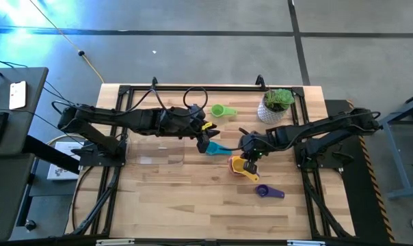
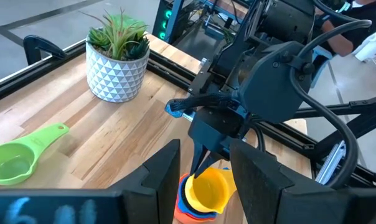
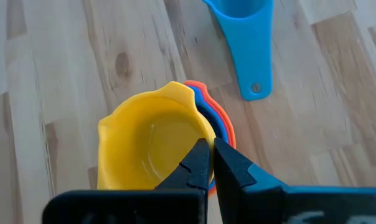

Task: Nest measuring cups in basket
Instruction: Stack the yellow measuring cup into the blue stacked measuring cups

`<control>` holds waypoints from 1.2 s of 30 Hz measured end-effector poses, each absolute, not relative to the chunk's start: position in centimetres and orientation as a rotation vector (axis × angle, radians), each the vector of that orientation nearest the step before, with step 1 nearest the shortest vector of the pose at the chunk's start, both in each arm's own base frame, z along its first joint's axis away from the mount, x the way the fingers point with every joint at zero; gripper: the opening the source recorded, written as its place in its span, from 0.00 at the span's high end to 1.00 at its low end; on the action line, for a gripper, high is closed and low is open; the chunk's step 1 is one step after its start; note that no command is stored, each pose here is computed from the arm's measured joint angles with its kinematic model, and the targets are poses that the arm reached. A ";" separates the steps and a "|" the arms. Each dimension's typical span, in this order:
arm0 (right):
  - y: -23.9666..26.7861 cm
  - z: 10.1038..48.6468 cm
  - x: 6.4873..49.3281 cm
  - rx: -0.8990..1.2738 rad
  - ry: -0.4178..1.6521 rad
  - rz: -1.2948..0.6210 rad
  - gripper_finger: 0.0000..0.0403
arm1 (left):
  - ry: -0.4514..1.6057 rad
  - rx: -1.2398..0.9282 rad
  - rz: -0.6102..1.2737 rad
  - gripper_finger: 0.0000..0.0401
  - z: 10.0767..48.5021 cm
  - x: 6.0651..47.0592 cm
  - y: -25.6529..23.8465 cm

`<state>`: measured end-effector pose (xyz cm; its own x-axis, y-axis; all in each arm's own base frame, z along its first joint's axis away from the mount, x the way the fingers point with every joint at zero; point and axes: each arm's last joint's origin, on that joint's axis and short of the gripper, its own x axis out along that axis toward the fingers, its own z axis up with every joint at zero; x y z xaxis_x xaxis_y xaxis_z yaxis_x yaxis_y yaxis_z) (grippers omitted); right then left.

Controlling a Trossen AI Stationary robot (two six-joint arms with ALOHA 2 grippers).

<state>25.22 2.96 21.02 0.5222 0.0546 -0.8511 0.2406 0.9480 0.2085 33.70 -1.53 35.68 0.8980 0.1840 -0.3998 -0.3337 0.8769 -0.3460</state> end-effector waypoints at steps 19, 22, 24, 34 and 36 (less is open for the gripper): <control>3.1 21.1 25.2 0.464 1.024 -0.139 0.82 | 0.379 -0.417 0.279 0.67 35.6 33.6 -1.5; 3.7 21.2 25.1 0.635 1.054 -0.117 0.82 | 0.394 -0.415 0.283 0.67 35.4 33.6 -1.5; 4.6 21.2 25.0 0.705 1.068 -0.105 0.82 | 0.399 -0.414 0.284 0.67 35.4 33.6 -1.5; 9.0 21.8 24.7 0.836 1.014 -0.095 0.82 | 0.411 -0.411 0.288 0.67 35.3 33.5 -1.5; 9.5 21.8 24.5 0.861 1.002 -0.119 0.82 | 0.417 -0.410 0.289 0.67 35.2 33.5 -1.5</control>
<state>24.53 9.50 21.80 0.5614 0.2849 -0.7770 0.4588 0.6742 0.5787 33.48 -1.49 35.23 0.8757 0.1865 -0.4455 -0.3515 0.8787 -0.3229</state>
